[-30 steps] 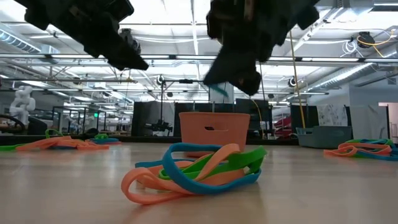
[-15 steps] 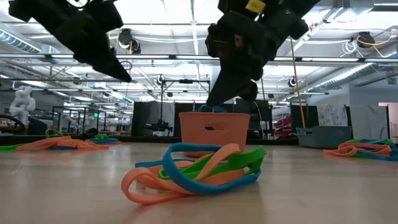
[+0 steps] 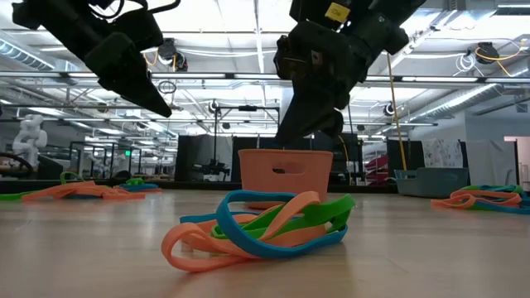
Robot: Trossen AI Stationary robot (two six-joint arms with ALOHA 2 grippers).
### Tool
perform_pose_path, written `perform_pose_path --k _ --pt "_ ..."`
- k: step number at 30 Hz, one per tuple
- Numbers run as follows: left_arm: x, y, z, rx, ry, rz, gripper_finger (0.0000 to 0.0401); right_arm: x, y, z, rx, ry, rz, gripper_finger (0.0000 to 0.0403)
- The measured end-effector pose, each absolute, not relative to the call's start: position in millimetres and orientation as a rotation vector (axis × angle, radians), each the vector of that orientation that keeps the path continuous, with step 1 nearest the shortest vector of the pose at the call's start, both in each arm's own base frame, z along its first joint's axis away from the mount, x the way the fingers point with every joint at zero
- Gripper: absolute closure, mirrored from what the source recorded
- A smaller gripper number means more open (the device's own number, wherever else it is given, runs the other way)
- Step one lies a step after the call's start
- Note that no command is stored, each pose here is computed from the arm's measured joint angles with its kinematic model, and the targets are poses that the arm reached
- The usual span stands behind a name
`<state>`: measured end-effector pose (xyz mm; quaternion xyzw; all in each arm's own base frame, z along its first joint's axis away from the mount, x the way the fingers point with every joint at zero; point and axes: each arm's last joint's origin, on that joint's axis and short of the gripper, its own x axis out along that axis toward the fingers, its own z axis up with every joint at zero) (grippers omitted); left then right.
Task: Sort rubber bands into baskets
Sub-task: Put the blue rubber band into the orange bin
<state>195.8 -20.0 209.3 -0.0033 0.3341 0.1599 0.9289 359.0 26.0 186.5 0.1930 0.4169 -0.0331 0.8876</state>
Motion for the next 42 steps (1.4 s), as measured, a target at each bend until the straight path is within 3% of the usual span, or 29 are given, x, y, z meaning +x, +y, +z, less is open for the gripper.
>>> perform_pose_path --k 9,23,33,42 --pt "195.9 -20.0 209.3 -0.002 0.685 0.325 0.0258 356.3 10.4 208.7 0.361 0.863 -0.083 0.0321" --pt "195.5 -20.5 208.7 -0.001 0.696 0.306 0.0258 368.4 -32.9 257.7 0.267 0.724 -0.115 0.0319" --pt "196.1 -17.5 208.9 0.027 0.700 0.304 0.0258 379.7 -99.6 224.9 0.270 0.711 -0.249 0.0319" --pt "196.8 -9.4 209.1 0.046 0.705 0.330 0.0258 388.6 -139.5 207.2 0.131 0.795 -0.172 0.0319"
